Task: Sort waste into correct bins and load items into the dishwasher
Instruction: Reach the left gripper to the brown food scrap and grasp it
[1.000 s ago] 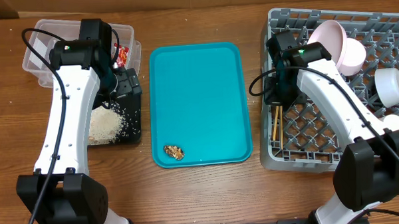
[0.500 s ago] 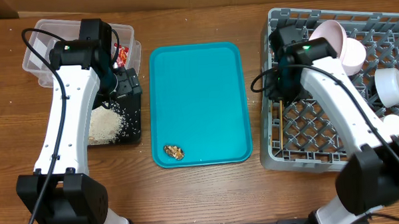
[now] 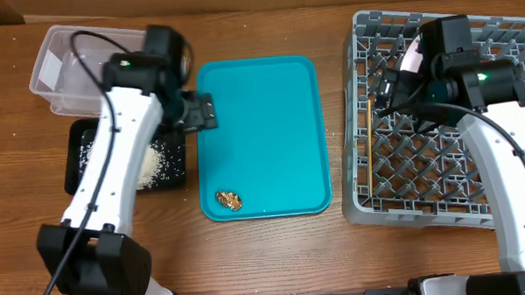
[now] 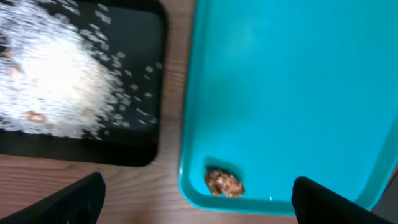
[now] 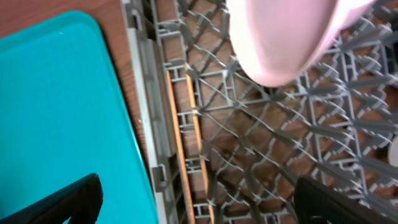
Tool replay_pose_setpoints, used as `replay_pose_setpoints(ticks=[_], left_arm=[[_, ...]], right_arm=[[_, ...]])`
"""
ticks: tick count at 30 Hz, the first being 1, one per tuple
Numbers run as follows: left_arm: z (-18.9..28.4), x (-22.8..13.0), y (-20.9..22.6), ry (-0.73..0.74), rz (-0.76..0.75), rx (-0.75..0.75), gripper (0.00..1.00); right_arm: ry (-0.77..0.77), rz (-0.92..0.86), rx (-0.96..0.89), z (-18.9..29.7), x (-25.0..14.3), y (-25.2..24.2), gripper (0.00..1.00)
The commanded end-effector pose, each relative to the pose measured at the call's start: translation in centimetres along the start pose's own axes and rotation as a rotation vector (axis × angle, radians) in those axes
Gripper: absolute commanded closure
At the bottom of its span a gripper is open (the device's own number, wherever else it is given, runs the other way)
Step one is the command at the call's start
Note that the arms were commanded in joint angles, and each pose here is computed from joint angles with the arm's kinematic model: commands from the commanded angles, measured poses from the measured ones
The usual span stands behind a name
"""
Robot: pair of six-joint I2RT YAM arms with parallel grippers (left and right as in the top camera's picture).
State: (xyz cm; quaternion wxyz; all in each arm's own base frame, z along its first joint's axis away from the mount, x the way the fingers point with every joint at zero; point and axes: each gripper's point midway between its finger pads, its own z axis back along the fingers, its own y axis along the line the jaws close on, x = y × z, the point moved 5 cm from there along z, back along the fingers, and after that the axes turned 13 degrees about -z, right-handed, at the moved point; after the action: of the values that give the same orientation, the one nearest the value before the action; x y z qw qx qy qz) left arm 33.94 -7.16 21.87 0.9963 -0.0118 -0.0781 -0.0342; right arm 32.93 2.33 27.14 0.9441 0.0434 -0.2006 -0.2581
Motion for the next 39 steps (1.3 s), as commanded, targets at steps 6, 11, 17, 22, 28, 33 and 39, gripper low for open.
replay_pose_setpoints(ticks=[6,11,17,22,28,33,39], left_arm=[[-5.0,-5.9,-3.7,0.204,-0.115,0.005,0.01],[-8.7,-9.3,-4.2,0.297,-0.092,0.019,0.00],[-11.7,-10.2,-5.6,0.273,-0.125,-0.107,0.02],[-12.2,-9.6,-5.8,0.229,-0.151,-0.121,0.03],[-12.3,-9.5,-5.9,0.222,-0.143,-0.121,0.04],[-13.1,-10.3,-5.6,0.241,-0.105,-0.113,0.04],[-13.9,-10.8,-5.6,0.238,-0.104,-0.125,0.04]], right_arm=[[-0.033,-0.043,-0.012,0.6,1.2,-1.3,0.00],[-0.031,-0.045,-0.015,0.6,1.2,-1.4,0.00],[-0.030,-0.046,-0.016,0.6,1.2,-1.5,0.00],[-0.028,-0.046,-0.018,0.6,1.2,-1.5,0.00],[-0.027,-0.046,-0.019,0.6,1.2,-1.5,0.00],[-0.025,-0.046,-0.020,0.6,1.1,-1.5,0.00],[-0.025,-0.046,-0.019,0.6,1.1,-1.5,0.00]])
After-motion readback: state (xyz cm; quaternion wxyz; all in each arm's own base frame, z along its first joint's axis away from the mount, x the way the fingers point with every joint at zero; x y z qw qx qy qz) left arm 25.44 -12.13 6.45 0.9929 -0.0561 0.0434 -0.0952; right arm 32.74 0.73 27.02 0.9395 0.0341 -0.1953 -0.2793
